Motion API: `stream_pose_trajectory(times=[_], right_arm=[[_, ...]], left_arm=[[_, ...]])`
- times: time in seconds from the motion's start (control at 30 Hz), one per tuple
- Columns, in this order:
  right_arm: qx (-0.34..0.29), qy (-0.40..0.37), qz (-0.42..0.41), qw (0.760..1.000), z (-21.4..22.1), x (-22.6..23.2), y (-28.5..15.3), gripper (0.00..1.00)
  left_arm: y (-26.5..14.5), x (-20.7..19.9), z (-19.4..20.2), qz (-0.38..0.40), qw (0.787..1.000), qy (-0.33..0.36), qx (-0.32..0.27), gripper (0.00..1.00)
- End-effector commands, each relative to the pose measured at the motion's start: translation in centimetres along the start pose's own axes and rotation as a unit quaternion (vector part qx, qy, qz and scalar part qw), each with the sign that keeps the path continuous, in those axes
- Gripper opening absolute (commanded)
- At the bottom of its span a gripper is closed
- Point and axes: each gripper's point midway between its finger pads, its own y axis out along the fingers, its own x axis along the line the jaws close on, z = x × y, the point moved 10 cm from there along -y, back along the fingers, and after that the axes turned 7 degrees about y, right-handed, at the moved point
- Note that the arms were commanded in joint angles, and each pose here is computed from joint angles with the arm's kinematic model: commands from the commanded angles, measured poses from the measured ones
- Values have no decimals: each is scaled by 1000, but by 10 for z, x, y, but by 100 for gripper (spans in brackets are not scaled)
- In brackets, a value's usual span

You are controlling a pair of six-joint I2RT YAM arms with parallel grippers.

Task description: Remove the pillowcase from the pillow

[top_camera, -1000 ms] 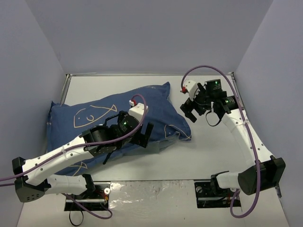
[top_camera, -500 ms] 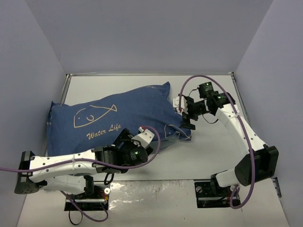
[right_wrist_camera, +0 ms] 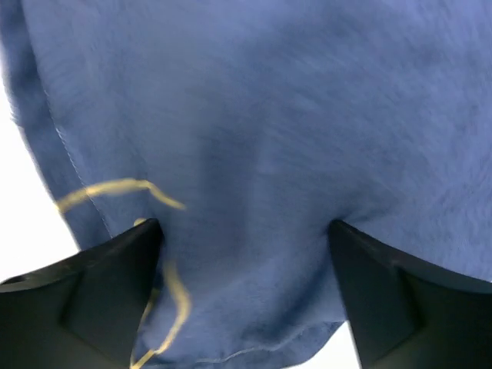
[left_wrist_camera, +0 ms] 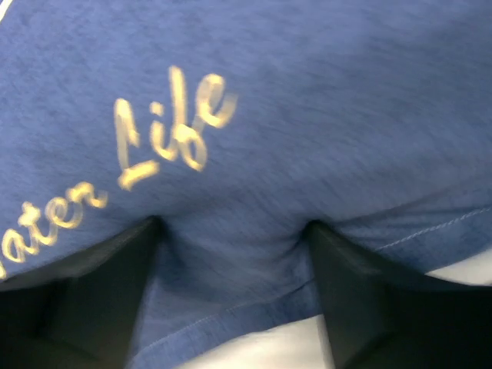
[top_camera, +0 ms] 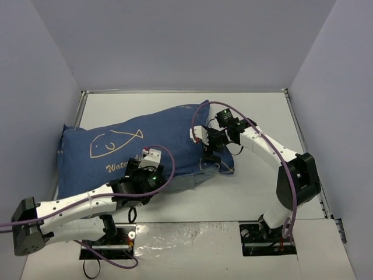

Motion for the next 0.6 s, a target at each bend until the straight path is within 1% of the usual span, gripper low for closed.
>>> stream_pose_trajectory(times=[0.0, 0.03, 0.07, 0.13, 0.17, 0.2, 0.23, 0.27, 0.3, 0.33, 0.37, 0.4, 0.43, 0.5, 0.53, 0.57], right_arm=[[5, 46, 23, 999, 8, -7, 9, 78], [3, 52, 21, 998, 8, -6, 11, 74], [3, 59, 17, 998, 9, -4, 12, 60], [-7, 71, 9, 997, 8, -2, 12, 44], [-13, 76, 5, 997, 7, 1, 11, 29], [-26, 73, 6, 997, 2, 4, 5, 23], [-38, 75, 2, 996, -1, 7, 1, 18], [-68, 68, -4, 995, -9, 14, -10, 10], [-82, 66, -7, 994, -14, 18, -16, 5], [-96, 62, -16, 993, -19, 24, -22, 2], [-130, 52, -38, 989, -32, 35, -38, 0], [-148, 46, -53, 987, -40, 41, -46, 0], [-182, 43, -91, 978, -52, 56, -60, 0], [-227, 28, -113, 967, -76, 64, -82, 0], [-247, 30, -127, 960, -85, 68, -90, 0], [-266, 42, -144, 952, -95, 75, -100, 0]], left_arm=[[8, 9, -2, 17, 995, -96, -17, 66], [12, 16, -2, 6, 992, -126, -18, 55], [15, 18, 3, 2, 991, -130, -13, 38], [18, 20, 5, 1, 990, -144, -13, 29], [20, 22, 5, 0, 989, -149, -11, 26], [20, 21, 7, 6, 989, -150, -10, 17], [20, 21, 4, 10, 988, -151, -15, 12], [18, 21, 2, 18, 988, -152, -17, 4], [14, 24, -5, 25, 986, -160, -28, 3], [11, 27, -11, 29, 987, -154, -36, 2], [7, 29, -19, 38, 986, -156, -46, 2], [-5, 36, -37, 56, 981, -172, -70, 2], [-14, 40, -48, 69, 980, -164, -88, 2], [-33, 48, -70, 86, 973, -170, -127, 2], [-49, 60, -91, 86, 967, -180, -160, 2], [-59, 64, -101, 91, 962, -183, -179, 2]])
